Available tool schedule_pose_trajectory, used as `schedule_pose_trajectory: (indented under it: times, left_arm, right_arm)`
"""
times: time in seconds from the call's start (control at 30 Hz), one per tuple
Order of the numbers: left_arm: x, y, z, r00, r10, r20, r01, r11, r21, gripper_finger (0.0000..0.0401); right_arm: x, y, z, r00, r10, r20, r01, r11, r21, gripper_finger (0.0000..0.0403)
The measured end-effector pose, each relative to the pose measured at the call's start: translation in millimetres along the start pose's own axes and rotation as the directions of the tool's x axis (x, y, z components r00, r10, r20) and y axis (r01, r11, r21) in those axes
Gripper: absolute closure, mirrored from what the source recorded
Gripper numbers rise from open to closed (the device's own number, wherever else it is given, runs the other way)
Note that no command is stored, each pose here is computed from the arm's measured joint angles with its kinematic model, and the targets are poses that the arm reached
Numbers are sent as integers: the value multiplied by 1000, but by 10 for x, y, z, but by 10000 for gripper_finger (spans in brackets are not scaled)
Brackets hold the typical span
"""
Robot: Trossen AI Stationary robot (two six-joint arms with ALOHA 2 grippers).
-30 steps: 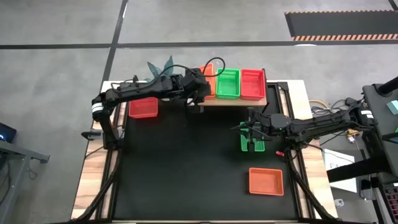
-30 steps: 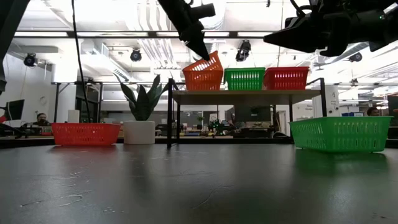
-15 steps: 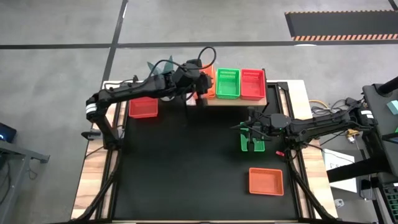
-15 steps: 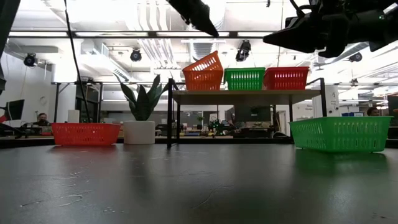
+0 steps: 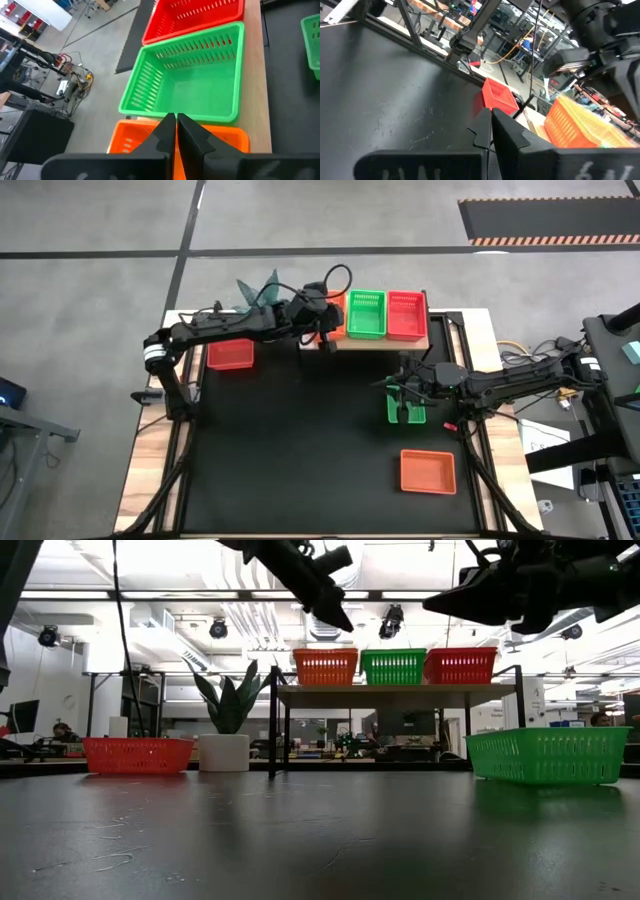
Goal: Stack baskets on shelf by color
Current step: Stack the green bin on top of the green bins on the shelf
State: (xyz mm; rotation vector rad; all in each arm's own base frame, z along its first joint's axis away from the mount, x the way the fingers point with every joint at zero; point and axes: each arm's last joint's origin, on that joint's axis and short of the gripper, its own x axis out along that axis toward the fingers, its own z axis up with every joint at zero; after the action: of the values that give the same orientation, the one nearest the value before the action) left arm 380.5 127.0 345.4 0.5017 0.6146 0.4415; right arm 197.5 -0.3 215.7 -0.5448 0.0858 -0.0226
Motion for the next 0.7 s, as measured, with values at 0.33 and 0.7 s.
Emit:
schedule_pose_trajectory:
  times: [0.33,0.7]
  left_arm:
    - [-270,34,44,999,2,-42,-1,1000,23,401]
    - [-660,116,-352,926,-31,-376,30,1000,-9,401]
  right_arm:
    - [0,0,-3,1000,-2,-4,2,1000,-6,394]
    - [0,-2,0,1000,-5,-2,5,1000,-24,394]
